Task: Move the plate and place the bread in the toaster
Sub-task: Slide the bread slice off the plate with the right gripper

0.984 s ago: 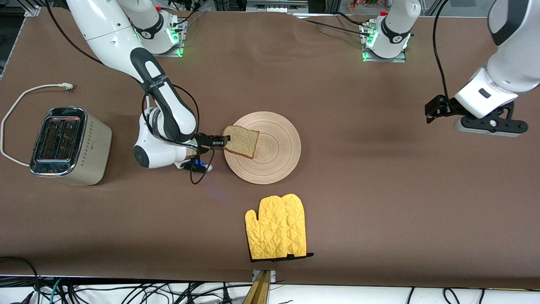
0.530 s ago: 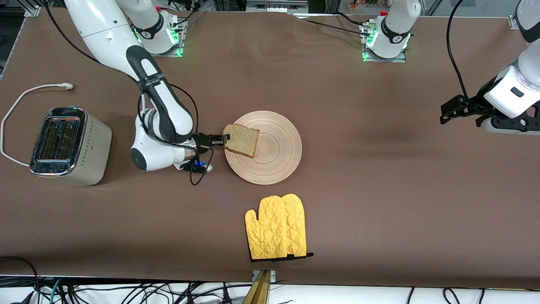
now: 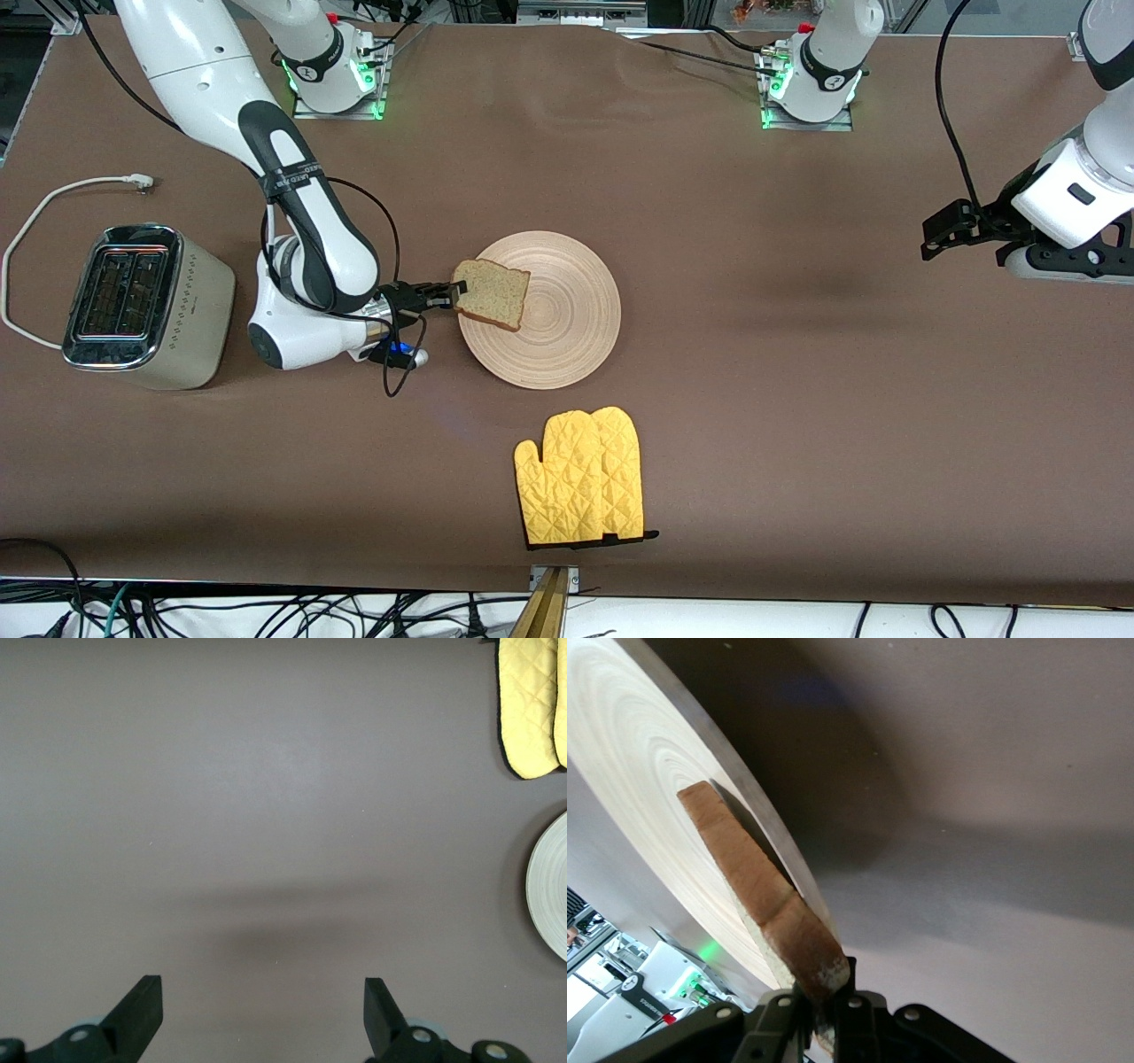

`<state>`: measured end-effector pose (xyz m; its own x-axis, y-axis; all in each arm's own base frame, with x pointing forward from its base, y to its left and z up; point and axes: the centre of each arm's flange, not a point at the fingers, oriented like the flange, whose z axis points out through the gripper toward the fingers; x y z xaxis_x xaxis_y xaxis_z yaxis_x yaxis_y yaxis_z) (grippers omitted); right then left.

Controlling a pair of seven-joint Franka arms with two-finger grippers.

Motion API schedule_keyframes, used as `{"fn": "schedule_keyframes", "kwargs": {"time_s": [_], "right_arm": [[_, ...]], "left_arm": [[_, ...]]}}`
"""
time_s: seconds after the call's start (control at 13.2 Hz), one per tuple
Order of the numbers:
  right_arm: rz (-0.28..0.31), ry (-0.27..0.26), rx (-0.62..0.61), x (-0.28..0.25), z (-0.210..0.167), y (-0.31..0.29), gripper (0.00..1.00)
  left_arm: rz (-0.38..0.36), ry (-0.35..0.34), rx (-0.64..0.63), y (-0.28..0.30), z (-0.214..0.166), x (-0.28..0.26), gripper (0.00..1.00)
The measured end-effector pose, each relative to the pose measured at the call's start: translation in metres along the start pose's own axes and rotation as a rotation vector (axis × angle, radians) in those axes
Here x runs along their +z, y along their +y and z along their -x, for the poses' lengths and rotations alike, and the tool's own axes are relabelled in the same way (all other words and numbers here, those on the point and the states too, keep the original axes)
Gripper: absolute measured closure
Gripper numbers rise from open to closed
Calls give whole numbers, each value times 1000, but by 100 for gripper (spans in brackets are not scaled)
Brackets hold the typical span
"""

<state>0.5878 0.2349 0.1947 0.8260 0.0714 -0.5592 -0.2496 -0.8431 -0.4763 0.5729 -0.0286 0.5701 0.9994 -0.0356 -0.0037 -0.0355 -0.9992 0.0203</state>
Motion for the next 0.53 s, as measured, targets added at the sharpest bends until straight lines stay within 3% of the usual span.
{"fn": "schedule_keyframes", "kwargs": {"time_s": [0.15, 0.38, 0.53], "right_arm": [[29, 5, -1, 10, -8, 10, 88], [124, 32, -38, 14, -14, 17, 88], [140, 44, -55, 9, -14, 12, 88]], "left_arm": [[0, -3, 0, 0, 0, 0, 0], [0, -4, 0, 0, 0, 0, 0], [0, -5, 0, 0, 1, 0, 0]]}}
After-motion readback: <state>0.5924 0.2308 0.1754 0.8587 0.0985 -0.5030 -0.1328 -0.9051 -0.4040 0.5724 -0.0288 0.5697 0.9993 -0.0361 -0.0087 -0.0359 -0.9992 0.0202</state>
